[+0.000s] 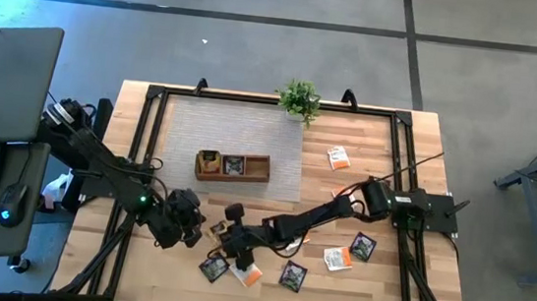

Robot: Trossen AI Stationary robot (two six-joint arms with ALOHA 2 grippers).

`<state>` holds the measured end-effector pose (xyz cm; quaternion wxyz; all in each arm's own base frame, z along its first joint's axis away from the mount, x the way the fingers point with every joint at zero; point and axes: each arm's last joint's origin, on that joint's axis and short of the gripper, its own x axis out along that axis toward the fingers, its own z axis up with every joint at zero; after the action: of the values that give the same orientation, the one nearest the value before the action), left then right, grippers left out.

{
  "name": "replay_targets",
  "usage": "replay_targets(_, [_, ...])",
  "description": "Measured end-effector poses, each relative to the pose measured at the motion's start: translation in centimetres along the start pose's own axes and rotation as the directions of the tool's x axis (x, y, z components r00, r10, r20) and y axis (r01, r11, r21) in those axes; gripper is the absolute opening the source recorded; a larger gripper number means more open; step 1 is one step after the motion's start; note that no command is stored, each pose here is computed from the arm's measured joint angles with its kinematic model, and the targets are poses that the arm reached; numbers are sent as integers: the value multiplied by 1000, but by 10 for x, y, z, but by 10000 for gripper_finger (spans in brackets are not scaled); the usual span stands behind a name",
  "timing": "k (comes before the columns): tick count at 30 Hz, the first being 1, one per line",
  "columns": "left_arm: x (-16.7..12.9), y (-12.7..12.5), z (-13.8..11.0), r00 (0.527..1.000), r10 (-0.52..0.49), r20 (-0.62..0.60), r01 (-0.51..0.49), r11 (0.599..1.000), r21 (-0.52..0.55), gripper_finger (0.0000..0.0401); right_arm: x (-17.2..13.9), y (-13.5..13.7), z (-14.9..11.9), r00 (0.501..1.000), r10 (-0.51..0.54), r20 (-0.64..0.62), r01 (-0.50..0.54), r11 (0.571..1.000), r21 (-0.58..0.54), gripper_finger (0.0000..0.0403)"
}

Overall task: Pick & Place Tea
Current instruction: Put the yellow tea bag into the left section of the wooden organizer

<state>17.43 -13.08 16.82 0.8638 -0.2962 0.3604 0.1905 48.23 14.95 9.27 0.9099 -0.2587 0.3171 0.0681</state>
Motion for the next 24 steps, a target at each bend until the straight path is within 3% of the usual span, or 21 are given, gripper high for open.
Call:
replay_targets(6, [4,7,-4,1000,10,-6,-10,999,50,68,-7,0,7,999,-50,6,50,996,-68,0])
replay_targets(13, [14,-1,-10,994,-105,-21,105,995,-6,132,-24,3,17,1000,6,-17,-7,999,-47,0])
replay_targets(15, [19,-2,-13,995,-101,-20,100,994,-37,137,-21,8,12,998,52,-39,-54,997,-47,0])
replay_targets(24, [40,4,-27,1000,2,-30,-7,989,-145,137,-17,6,9,998,42,-42,-42,999,-11,0])
